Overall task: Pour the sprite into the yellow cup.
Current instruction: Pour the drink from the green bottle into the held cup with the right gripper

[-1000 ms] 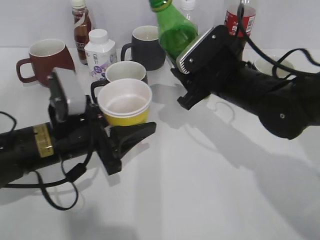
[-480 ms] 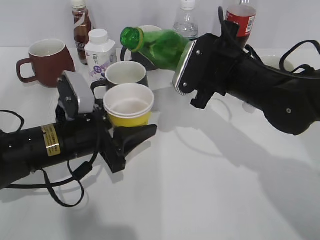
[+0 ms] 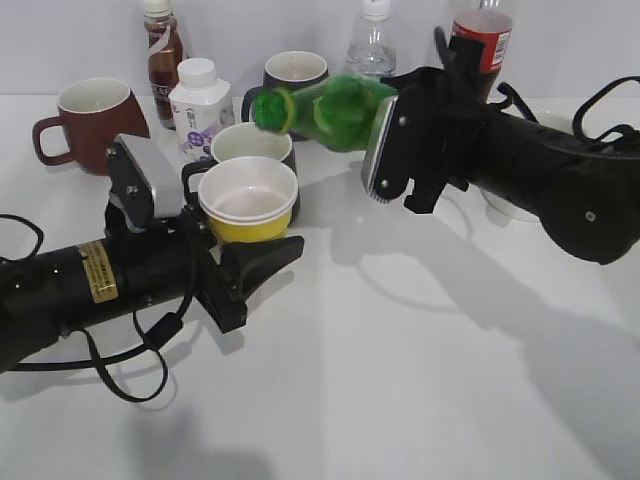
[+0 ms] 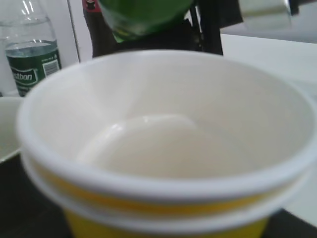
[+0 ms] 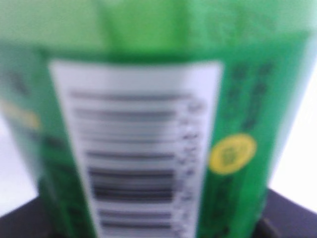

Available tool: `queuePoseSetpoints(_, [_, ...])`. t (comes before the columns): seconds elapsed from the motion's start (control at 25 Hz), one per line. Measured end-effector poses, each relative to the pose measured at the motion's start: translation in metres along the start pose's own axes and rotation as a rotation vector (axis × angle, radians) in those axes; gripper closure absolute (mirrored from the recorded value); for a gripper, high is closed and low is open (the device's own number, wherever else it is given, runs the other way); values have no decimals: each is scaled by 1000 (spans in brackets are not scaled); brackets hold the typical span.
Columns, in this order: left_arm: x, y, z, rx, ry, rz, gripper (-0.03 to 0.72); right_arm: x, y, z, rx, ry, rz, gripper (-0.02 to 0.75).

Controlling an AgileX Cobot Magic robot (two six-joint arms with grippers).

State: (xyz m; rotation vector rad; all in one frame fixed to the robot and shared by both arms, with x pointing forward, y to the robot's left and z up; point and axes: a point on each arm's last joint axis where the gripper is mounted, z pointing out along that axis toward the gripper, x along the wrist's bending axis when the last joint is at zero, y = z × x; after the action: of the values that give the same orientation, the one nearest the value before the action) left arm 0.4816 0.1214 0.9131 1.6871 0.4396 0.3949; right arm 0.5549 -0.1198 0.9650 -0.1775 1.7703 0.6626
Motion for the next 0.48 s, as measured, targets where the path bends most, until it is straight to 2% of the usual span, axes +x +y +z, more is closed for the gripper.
queuePoseSetpoints(0.48, [-5,-1,0,14,-53,25,263,1,2,0,-27,12,-156,330])
